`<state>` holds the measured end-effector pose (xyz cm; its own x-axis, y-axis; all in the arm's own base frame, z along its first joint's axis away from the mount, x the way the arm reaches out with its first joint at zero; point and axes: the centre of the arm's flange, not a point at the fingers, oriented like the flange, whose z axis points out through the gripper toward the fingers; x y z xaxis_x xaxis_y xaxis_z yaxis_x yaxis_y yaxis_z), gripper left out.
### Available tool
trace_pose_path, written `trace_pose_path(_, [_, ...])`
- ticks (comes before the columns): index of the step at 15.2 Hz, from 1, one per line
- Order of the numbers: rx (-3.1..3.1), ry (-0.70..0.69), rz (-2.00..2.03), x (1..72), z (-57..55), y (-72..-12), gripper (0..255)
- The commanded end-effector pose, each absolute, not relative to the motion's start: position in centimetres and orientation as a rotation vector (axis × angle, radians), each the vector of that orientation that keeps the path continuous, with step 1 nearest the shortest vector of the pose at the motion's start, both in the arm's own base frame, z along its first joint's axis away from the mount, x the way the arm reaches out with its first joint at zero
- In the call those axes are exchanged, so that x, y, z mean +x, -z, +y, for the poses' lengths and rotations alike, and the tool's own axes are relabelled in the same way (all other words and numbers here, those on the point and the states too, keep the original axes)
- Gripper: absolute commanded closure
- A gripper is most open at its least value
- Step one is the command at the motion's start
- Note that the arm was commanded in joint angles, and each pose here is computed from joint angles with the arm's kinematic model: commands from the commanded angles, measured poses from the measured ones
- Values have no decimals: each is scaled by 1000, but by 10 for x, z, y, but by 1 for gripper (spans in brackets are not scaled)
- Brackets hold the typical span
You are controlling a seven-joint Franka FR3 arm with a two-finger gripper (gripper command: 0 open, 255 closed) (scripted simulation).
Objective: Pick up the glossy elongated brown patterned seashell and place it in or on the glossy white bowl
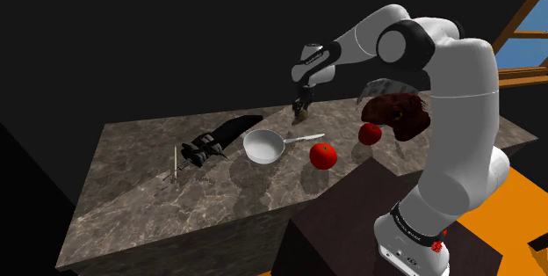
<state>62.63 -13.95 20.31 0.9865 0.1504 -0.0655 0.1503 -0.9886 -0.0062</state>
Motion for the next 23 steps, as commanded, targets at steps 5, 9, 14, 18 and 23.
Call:
trace_pose_path(5, [-3130,-104,-237,627,-140,-235,255])
trace_pose_path(9, [-3130,-104,-237,627,-140,-256,255])
trace_pose_path(14, [-3130,-104,-237,623,-100,-267,255])
trace_pose_path(18, [-3130,-104,-237,617,-48,-266,255])
trace_pose_path(23, [-3130,-104,-237,611,18,-266,255])
